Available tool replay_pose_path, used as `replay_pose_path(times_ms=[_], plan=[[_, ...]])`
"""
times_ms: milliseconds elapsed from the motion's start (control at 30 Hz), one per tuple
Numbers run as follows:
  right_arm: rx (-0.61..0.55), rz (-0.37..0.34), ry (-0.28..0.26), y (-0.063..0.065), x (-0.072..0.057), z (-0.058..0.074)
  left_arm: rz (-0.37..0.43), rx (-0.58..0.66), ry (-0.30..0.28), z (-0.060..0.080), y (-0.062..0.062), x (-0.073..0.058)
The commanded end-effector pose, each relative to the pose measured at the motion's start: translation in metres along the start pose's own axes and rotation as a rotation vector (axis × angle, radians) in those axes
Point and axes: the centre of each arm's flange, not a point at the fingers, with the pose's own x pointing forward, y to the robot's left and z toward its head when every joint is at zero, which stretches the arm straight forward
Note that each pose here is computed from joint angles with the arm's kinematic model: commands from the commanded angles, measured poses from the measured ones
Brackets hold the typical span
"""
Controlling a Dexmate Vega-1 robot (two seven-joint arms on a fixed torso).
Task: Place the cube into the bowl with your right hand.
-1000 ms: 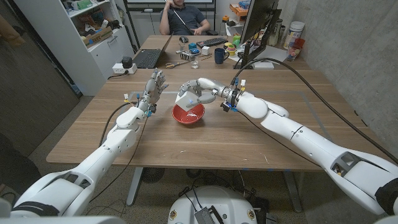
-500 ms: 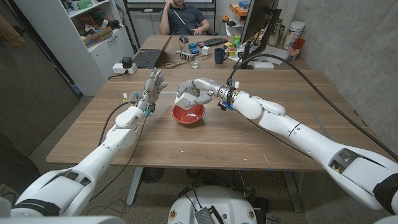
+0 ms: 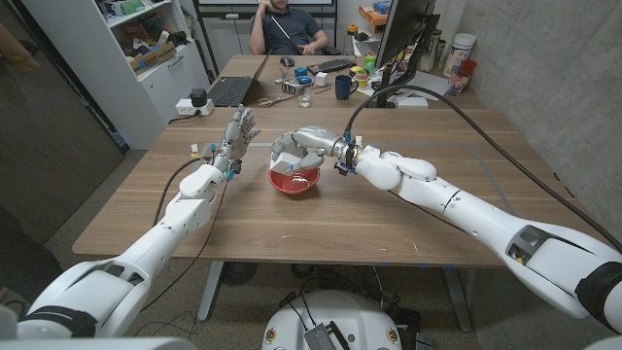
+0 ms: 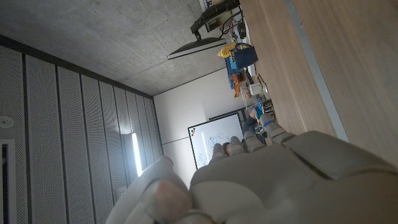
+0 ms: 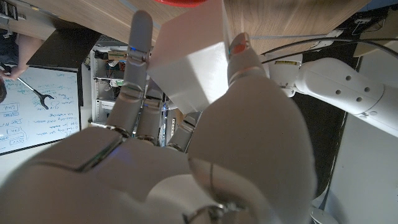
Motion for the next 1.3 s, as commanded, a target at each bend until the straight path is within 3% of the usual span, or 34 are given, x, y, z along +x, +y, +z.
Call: replay_pose_path(times_ms=[33,233,400,667,1067,1300], plan=[[-0.108,0.02,-0.031,0.0114,0.01,0.0052,0.004,0.0,0.002,-0.0004,0.0028,0.0023],[-0.12,0.058,-0.054,0.0164,0.013,0.0067,0.004,-0.001,-0.002,0.0,0.0034,0.004],[-0.111,0.066,-0.059,0.0143,0.0083,0.0082,0.002,-0.002,-0.001,-0.0002,0.003,0.005],[-0.101,0.094,-0.054,0.0152,0.0033,0.0061,0.002,-0.003,-0.001,0.0001,0.0016,0.0067],[-0.068,0.159,-0.051,0.0154,0.0082,0.0005,0.001,0.001,-0.005,0.0007,0.0,0.0077],[-0.112,0.178,-0.038,0.0156,0.008,0.0001,0.001,0.001,-0.004,0.0007,-0.0001,0.0079]])
